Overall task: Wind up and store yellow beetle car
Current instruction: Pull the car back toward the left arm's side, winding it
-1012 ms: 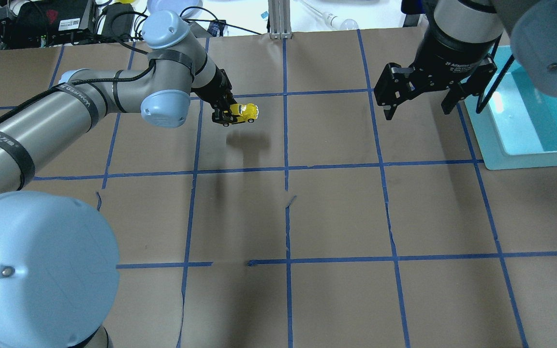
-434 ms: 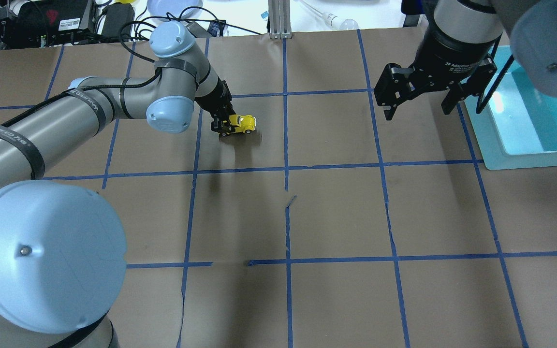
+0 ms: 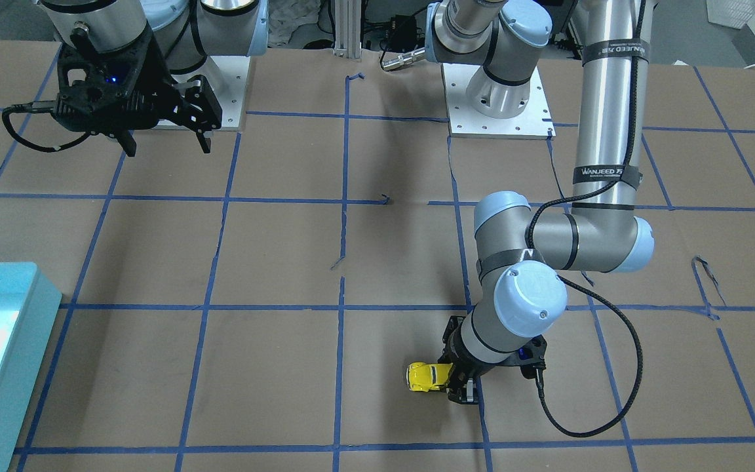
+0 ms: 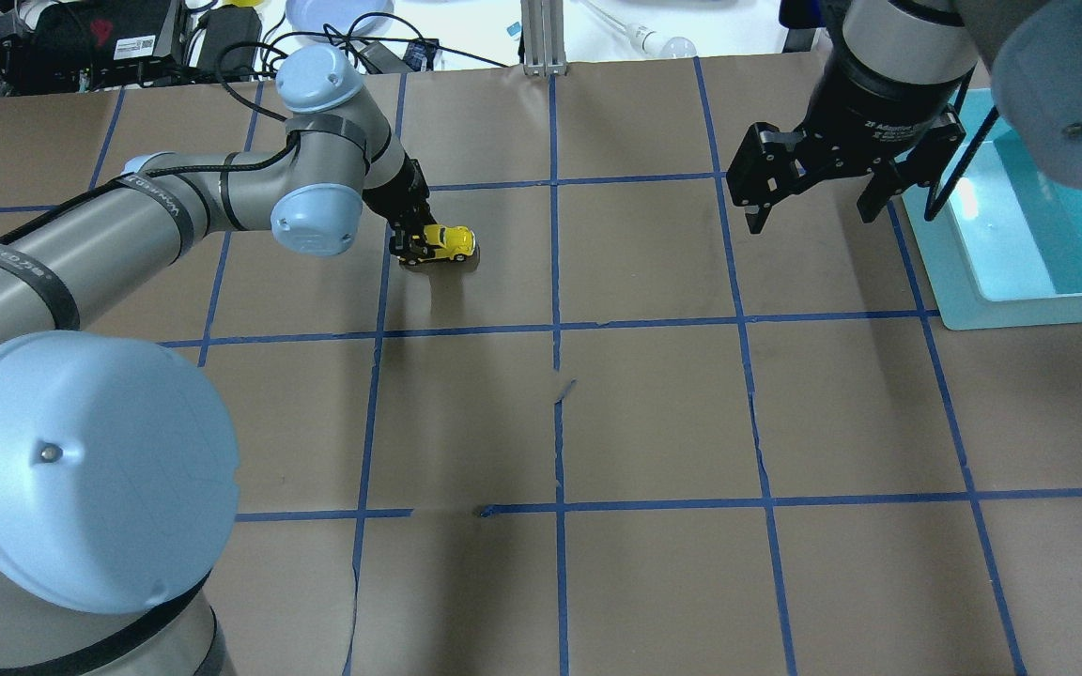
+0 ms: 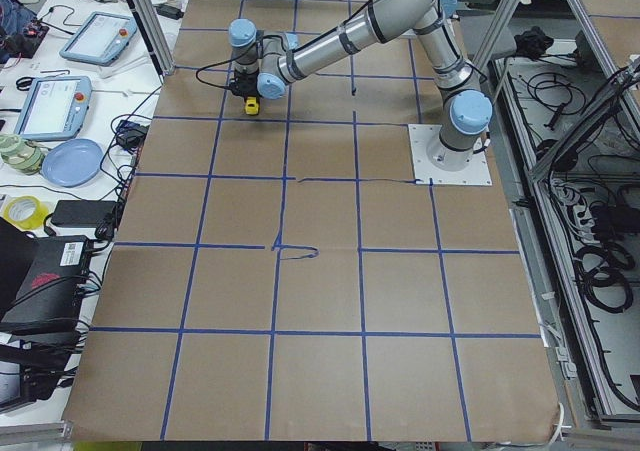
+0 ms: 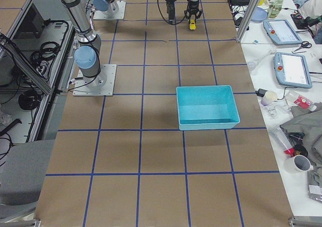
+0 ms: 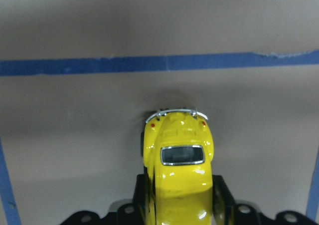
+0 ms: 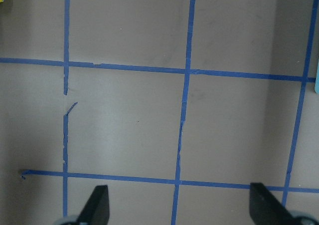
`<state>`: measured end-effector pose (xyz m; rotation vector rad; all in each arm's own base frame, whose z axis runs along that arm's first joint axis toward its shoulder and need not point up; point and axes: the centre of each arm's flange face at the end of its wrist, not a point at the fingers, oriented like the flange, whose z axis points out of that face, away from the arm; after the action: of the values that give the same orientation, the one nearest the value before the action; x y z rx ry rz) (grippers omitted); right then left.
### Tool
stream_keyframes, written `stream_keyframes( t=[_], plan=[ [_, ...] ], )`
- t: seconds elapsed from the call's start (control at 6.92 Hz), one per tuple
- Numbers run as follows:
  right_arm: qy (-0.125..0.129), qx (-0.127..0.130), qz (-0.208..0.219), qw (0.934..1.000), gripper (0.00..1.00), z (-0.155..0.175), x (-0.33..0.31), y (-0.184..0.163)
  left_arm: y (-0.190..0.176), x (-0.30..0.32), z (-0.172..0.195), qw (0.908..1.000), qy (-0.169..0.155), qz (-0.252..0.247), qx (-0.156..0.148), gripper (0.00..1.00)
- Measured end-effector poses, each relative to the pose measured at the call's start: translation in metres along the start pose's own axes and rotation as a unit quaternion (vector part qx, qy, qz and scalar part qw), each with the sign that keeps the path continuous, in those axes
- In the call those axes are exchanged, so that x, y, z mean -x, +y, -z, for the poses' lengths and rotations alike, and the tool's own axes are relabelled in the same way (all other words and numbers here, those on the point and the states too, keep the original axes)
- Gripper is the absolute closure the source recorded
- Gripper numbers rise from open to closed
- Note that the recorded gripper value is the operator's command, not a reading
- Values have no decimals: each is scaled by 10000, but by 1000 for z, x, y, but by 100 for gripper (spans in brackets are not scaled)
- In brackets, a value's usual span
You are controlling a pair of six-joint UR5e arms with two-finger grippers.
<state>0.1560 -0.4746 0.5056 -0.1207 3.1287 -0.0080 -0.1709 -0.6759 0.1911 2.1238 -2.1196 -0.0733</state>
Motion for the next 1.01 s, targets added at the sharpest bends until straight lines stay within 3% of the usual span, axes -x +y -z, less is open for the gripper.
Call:
stream_keyframes(
  t=[1.01],
  plan=[
    [-2,12,9,10000,0,-1,1,0,-90,-12,13,9994,33,-31,-340,100]
  ],
)
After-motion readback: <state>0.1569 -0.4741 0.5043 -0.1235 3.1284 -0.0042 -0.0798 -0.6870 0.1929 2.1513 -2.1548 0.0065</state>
